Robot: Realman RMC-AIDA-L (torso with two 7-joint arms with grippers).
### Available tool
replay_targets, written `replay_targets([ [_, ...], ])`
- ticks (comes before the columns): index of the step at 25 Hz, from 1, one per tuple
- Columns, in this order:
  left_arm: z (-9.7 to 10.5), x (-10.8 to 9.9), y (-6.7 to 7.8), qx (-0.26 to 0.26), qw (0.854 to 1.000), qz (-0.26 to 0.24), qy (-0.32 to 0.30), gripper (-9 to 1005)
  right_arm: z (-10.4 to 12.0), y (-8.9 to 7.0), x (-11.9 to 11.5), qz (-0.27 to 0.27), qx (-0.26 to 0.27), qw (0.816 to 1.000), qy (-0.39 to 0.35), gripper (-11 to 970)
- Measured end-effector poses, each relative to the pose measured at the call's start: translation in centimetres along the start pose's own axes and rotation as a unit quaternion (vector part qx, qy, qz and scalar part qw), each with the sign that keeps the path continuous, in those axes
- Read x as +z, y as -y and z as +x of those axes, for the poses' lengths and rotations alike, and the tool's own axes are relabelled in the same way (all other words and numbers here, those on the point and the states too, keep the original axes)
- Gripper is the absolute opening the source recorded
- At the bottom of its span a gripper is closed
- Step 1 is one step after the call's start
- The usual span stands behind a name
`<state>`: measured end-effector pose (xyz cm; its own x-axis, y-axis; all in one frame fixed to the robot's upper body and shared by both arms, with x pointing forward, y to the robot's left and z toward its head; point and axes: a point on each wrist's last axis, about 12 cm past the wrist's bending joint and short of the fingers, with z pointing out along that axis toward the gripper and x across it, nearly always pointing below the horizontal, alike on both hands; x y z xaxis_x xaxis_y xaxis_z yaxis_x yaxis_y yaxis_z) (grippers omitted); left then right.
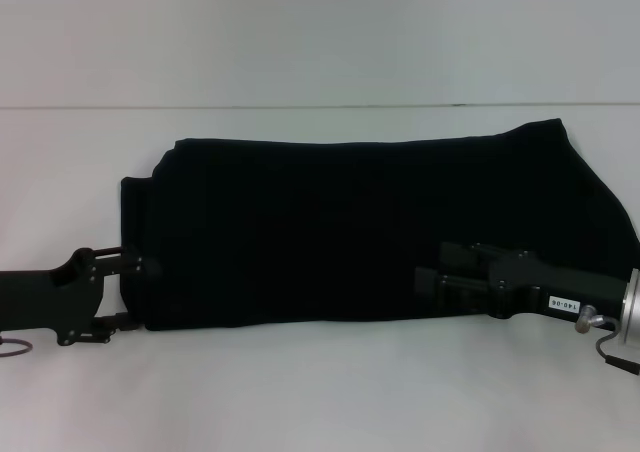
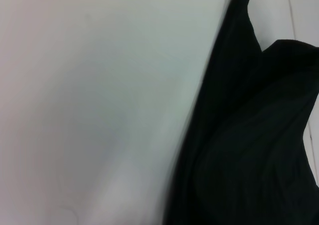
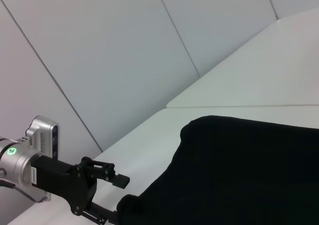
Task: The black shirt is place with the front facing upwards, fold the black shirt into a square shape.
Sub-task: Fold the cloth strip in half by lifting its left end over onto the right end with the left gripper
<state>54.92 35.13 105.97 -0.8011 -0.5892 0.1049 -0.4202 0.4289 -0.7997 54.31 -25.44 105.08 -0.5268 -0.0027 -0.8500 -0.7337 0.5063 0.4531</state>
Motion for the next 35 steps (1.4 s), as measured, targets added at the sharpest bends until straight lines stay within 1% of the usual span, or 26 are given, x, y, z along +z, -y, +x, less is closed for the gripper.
replay_targets([
  [6, -0.1, 0.0, 0.0, -0.002, 1.000, -0.003, 0.002, 726, 0.0, 0.0, 0.0, 0.000, 0.000, 1.000, 0.000, 837],
  [12, -0.1, 0.4, 0.6, 0.005, 1.000, -0.002, -0.004, 713, 0.1, 0.0, 0.0, 0.000, 0.000, 1.000, -0.001, 837],
  [18, -0.1, 0.6, 0.8, 0.010, 1.000, -0.006, -0.005, 701, 0.1, 0.0, 0.0, 0.000, 0.000, 1.000, 0.000, 837],
  [24, -0.2, 0.8, 0.9, 0.020, 1.000, -0.012, -0.006, 689, 0.0, 0.0, 0.0, 0.000, 0.000, 1.000, 0.000, 837],
  [30, -0.3, 1.0, 1.3, 0.042, 0.999, -0.019, -0.007, 676, 0.0, 0.0, 0.0, 0.001, -0.002, 1.000, 0.001, 837],
  [35, -0.3, 1.1, 1.2, 0.046, 0.998, -0.030, -0.010, 666, -0.1, -0.1, 0.1, -0.002, -0.003, 1.000, 0.001, 837],
])
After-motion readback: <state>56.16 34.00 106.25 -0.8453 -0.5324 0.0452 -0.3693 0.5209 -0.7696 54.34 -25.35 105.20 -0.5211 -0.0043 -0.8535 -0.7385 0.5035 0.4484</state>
